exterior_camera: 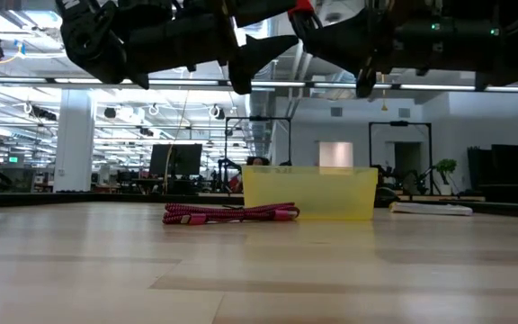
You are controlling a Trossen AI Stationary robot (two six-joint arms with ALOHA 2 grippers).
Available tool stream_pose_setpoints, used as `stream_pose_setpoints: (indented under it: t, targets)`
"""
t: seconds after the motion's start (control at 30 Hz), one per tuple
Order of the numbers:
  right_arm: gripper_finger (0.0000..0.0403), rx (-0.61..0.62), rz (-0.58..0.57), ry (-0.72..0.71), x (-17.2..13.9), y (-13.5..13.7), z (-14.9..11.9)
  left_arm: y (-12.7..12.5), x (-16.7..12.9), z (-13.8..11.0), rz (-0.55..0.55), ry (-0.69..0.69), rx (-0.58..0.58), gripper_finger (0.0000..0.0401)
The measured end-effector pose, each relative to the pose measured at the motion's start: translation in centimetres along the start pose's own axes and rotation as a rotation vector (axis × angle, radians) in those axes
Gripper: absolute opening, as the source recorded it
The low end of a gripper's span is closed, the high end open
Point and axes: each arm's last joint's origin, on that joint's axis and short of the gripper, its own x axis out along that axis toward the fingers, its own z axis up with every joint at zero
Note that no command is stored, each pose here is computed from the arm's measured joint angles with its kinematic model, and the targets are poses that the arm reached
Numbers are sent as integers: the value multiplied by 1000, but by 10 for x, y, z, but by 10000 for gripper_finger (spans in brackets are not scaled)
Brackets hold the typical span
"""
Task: Pick and place USB-C Cables
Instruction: Put the black charger cable into the yellow bin
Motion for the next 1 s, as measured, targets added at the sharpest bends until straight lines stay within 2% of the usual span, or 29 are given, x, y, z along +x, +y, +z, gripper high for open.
stream_pose_setpoints:
  t: [0.6, 0.73, 1.0]
  targets:
    - [48, 37, 18, 58, 0, 0, -6, 1, 3, 0, 35, 9, 9, 238]
    - [48, 41, 15, 76, 0, 0, -8, 2, 8, 1, 45, 47, 20, 201]
    - [52, 51, 11, 84, 0, 0, -9, 2, 13, 2, 52, 71, 22, 91]
